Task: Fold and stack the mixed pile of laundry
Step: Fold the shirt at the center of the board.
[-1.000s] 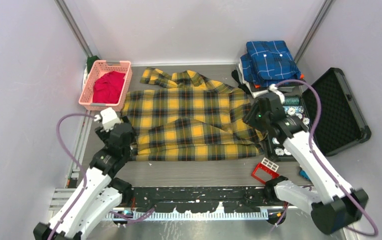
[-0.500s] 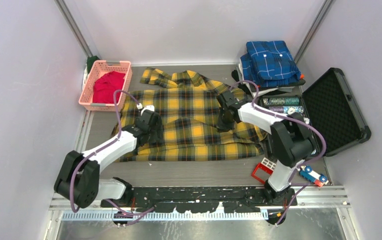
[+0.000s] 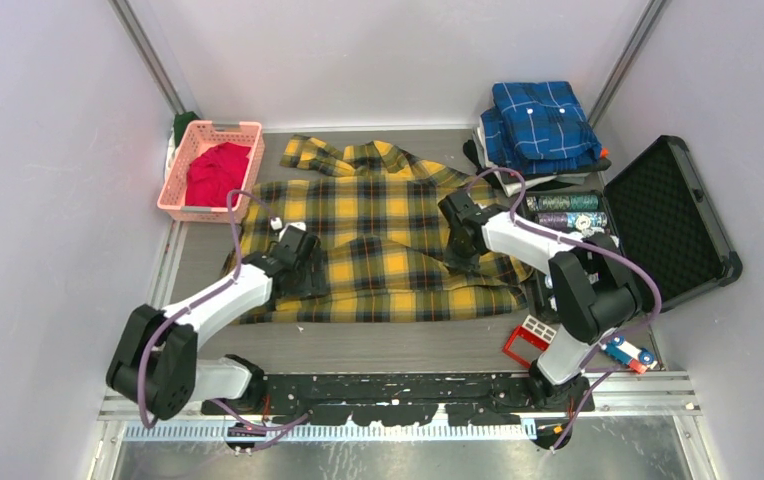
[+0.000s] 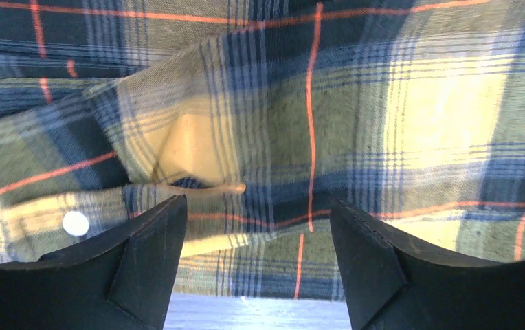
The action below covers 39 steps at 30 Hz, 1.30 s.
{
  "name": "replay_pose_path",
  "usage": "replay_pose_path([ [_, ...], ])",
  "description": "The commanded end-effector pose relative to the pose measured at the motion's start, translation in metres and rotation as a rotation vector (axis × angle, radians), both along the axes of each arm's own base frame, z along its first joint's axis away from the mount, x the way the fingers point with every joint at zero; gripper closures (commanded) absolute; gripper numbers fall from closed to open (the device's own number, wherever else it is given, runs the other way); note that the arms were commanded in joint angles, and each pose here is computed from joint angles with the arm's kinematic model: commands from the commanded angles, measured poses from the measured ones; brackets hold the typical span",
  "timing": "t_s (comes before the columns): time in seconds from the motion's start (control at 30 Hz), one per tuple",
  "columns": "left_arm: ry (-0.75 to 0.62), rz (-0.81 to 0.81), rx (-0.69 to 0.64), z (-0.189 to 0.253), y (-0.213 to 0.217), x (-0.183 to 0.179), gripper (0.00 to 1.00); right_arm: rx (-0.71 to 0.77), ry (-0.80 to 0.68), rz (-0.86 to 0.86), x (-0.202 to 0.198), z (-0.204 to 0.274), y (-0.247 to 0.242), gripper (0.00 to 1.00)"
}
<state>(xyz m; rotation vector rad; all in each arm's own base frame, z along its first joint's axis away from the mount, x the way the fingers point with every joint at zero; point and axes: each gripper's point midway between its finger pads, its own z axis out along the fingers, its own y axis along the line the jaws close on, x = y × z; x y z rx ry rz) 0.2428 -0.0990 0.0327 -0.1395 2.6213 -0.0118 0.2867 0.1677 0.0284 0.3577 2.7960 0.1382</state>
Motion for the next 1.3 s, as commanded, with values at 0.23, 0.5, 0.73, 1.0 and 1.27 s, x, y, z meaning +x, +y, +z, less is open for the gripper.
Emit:
replay_pose_path([
  [0.23,-0.288,-0.019,0.07,0.118,0.002,0.115,0.11,-0.011,-0.312,-0.03,0.056,0.119,-0.001,0.66],
  [0.5,-0.195,-0.097,0.211,0.105,0.013,0.232,0.18,-0.076,-0.325,-0.026,0.079,0.124,-0.008,0.54],
  [0.73,-0.107,-0.118,0.236,0.075,0.041,0.285,0.2,-0.071,-0.318,-0.033,0.163,0.132,-0.003,0.5],
  [1.0,-0.085,-0.008,0.221,0.039,0.087,0.32,0.21,-0.127,-0.271,-0.097,0.245,0.099,-0.02,0.48],
  [1.27,-0.089,0.213,0.231,0.018,0.146,0.351,0.21,-0.122,-0.288,-0.126,0.271,0.074,-0.025,0.46],
])
